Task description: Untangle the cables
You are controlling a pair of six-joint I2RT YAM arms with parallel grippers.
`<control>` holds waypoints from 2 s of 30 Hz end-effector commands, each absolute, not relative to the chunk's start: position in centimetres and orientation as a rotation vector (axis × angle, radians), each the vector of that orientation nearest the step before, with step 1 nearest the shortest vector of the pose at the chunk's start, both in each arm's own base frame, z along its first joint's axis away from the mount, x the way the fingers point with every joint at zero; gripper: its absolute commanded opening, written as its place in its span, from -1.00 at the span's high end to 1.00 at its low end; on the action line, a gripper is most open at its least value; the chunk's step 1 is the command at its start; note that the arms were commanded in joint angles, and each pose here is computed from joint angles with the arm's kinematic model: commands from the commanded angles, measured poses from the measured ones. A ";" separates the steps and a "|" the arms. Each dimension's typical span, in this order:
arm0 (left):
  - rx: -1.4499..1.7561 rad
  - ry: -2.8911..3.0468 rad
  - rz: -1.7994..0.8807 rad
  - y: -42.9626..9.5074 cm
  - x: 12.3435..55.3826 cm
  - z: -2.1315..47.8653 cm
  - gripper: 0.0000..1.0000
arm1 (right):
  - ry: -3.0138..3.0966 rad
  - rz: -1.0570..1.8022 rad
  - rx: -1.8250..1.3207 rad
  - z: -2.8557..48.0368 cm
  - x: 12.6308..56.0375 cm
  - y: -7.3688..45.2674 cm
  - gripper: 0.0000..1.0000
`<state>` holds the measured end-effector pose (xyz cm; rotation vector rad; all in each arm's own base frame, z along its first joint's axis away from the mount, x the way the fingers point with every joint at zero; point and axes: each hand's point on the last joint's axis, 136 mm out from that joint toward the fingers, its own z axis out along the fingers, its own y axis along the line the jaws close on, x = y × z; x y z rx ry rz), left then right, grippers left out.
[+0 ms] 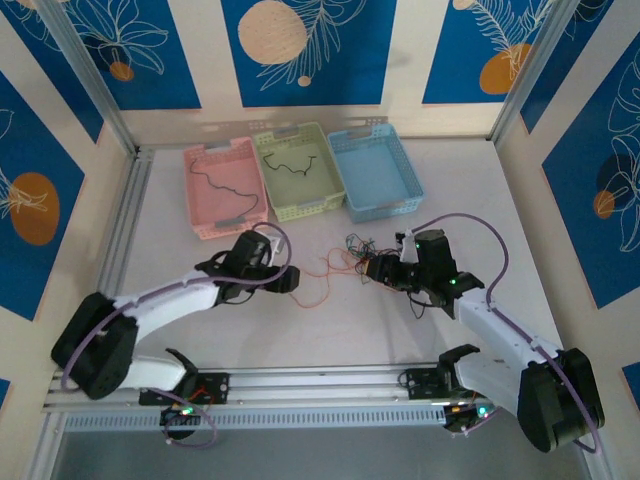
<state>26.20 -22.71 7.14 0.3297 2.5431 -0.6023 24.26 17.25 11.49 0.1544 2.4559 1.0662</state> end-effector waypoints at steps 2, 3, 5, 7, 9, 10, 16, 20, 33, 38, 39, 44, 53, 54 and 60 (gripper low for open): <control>0.324 2.586 -0.608 -24.2 27.4 6.2 -0.52 | 2.448 1.070 0.177 12.0 24.5 16.9 0.22; 0.322 2.598 -0.603 -24.3 27.5 5.8 -0.52 | 2.445 1.073 0.178 12.0 24.5 16.9 0.22; 0.322 2.613 -0.592 -24.5 27.7 5.2 -0.51 | 2.441 1.084 0.183 12.0 24.4 16.8 0.22; 0.331 2.631 -0.586 -24.7 27.9 4.8 -0.50 | 2.437 1.091 0.187 12.0 24.5 16.8 0.22; 0.337 2.651 -0.576 -25.0 28.2 4.3 -0.48 | 2.436 1.100 0.188 12.0 24.5 16.8 0.22; 0.342 2.668 -0.577 -25.2 28.3 4.0 -0.39 | 2.435 1.102 0.189 12.0 24.6 16.8 0.22; 0.396 2.651 -0.611 -26.7 28.0 4.3 0.54 | 2.431 1.100 0.200 12.0 24.5 16.5 0.22; 0.348 2.583 -0.583 -25.4 27.9 5.7 0.89 | 2.425 1.110 0.203 12.0 24.5 16.5 0.22; 0.290 2.324 -0.276 -17.1 26.5 21.6 1.00 | 2.403 1.144 0.232 12.1 24.5 16.0 0.22; 0.216 2.233 -0.118 -12.1 25.2 26.4 1.00 | 2.397 1.159 0.236 12.1 24.6 15.9 0.22; 0.193 2.223 -0.075 -10.9 24.9 26.9 1.00 | 2.397 1.159 0.238 12.1 24.6 15.9 0.22; 0.088 2.164 0.070 -6.2 23.0 28.8 1.00 | 2.398 1.162 0.244 12.0 24.6 15.8 0.22; 0.013 2.129 0.147 -3.1 21.1 29.3 1.00 | 2.409 1.156 0.261 11.8 24.8 15.8 0.22; 0.014 2.128 0.150 -3.0 21.1 29.3 1.00 | 2.412 1.152 0.266 11.8 24.8 15.7 0.22; 0.093 2.184 0.047 -5.2 21.2 27.5 1.00 | 2.442 1.138 0.289 11.5 25.0 15.7 0.22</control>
